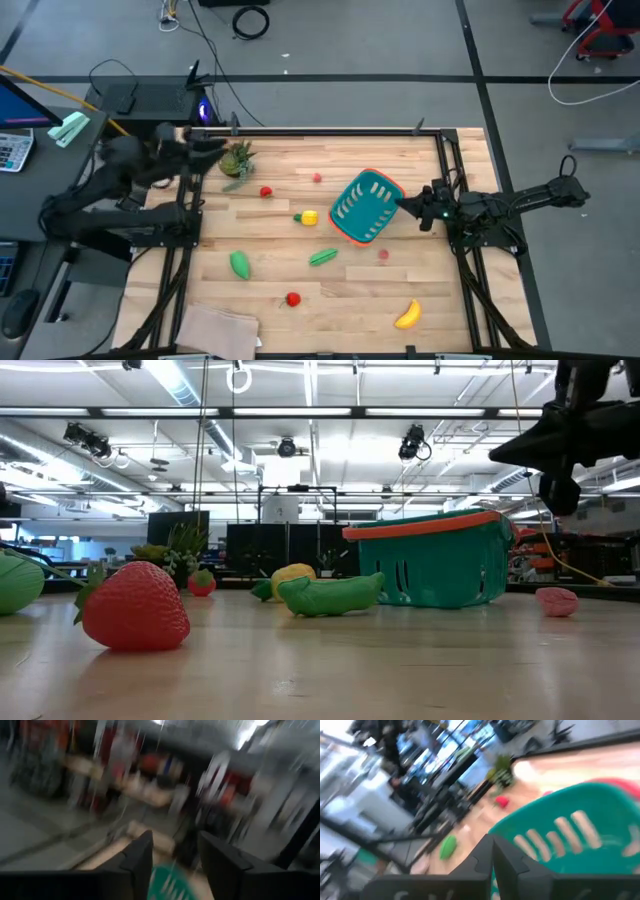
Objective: Pick and placing Produce into tupperware
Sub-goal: Put the yellow pineapple into the blue bin
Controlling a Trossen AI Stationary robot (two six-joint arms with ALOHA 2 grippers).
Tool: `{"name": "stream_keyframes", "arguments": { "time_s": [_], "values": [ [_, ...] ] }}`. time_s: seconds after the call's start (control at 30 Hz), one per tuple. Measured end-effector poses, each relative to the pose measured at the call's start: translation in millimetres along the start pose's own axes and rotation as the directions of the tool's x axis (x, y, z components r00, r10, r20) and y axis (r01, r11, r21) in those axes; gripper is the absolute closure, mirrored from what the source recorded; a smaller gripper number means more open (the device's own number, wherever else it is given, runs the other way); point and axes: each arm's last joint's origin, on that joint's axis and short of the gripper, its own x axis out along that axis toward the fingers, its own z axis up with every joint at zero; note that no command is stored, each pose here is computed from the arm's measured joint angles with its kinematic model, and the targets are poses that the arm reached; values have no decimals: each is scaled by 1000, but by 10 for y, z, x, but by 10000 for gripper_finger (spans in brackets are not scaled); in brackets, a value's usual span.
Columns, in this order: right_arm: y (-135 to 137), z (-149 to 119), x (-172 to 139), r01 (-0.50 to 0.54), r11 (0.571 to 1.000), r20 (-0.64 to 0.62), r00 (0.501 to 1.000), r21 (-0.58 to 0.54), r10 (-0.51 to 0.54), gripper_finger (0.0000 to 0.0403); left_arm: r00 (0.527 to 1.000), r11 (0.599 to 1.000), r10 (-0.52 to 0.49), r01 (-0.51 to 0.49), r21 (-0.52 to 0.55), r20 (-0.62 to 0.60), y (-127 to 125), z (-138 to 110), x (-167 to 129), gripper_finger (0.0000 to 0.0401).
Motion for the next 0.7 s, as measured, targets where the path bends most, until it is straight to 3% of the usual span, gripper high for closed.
{"name": "stream_keyframes", "arguments": {
  "time_s": [0.07, 0.17, 0.3, 0.4, 0.57, 0.7],
  "values": [
    [12, 36, 5, -7, 1000, 39, 999, 11, 6, 375, 988, 997, 53, -44, 64, -147, -23, 39, 137, 215],
    [42, 107, 12, -35, 999, 104, 994, 13, 34, 354, 926, 982, 131, -71, 176, -355, -49, 73, 322, 203],
    [181, 300, -11, -74, 997, 179, 981, -28, 78, 314, 847, 966, 174, -48, 254, -502, -97, 148, 549, 207],
    [382, 537, -66, -98, 989, 235, 964, -112, 122, 281, 787, 958, 153, 29, 284, -598, -125, 143, 720, 215],
    [827, 1005, -176, -133, 950, 308, 926, -283, 221, 236, 634, 976, 92, 94, 195, -768, -115, -53, 989, 224],
    [1160, 1303, -190, -116, 899, 288, 923, -423, 255, 214, 498, 985, 52, 117, 127, -866, -117, -249, 1104, 225]
  ]
}}
